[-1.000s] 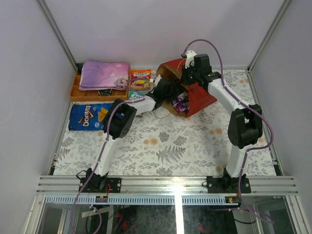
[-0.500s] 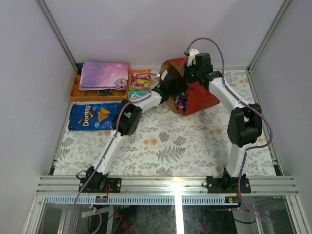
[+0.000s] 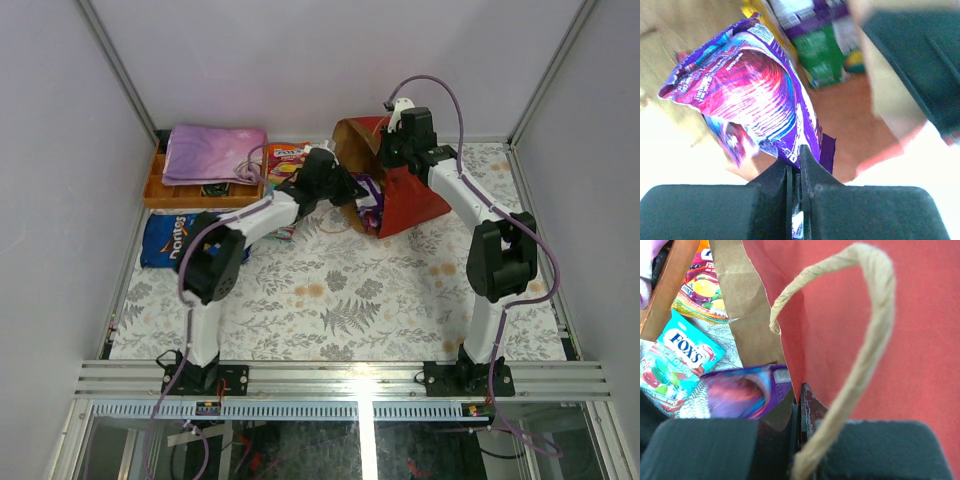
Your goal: Take the snacks out of the paper bag
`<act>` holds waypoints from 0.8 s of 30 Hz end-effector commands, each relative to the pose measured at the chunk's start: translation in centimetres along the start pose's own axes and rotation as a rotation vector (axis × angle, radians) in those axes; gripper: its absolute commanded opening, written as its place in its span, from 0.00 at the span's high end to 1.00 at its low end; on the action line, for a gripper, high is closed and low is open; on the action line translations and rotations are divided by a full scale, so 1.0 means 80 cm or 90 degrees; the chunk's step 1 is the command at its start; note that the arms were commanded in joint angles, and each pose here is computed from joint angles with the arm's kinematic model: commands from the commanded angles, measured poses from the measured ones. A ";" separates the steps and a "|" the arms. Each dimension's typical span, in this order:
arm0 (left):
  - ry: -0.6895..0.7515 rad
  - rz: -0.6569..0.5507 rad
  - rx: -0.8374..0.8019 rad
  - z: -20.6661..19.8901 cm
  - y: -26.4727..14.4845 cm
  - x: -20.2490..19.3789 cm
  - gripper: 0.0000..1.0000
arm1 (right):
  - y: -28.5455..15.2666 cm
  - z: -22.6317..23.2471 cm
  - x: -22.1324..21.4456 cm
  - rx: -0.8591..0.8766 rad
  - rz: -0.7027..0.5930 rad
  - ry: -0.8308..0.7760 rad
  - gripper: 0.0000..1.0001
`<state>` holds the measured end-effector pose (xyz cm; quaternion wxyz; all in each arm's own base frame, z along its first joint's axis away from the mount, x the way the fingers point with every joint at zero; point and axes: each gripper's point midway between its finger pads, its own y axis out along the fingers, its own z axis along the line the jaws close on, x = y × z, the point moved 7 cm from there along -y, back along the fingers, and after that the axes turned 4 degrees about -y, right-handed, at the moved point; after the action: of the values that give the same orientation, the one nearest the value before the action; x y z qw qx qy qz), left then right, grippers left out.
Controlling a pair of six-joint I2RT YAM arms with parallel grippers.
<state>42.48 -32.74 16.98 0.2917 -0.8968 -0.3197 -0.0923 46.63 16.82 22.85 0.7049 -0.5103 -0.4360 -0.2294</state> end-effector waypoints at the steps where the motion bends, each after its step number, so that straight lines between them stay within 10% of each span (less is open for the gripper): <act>1: 0.081 0.054 -0.133 -0.042 -0.087 -0.010 1.00 | -0.025 0.004 0.056 -0.001 -0.099 0.019 1.00; 9: 0.087 0.058 -0.006 0.039 -0.202 -0.066 1.00 | -0.030 0.008 0.056 0.010 -0.099 0.018 1.00; 24: -0.250 -0.171 0.207 0.246 -0.322 -0.062 1.00 | -0.023 0.021 0.044 0.070 -0.089 0.043 1.00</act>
<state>21.69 -9.88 12.38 0.3650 -0.8180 -0.4416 0.0506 46.51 17.05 22.83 0.7245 -0.4937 -0.4175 -0.2387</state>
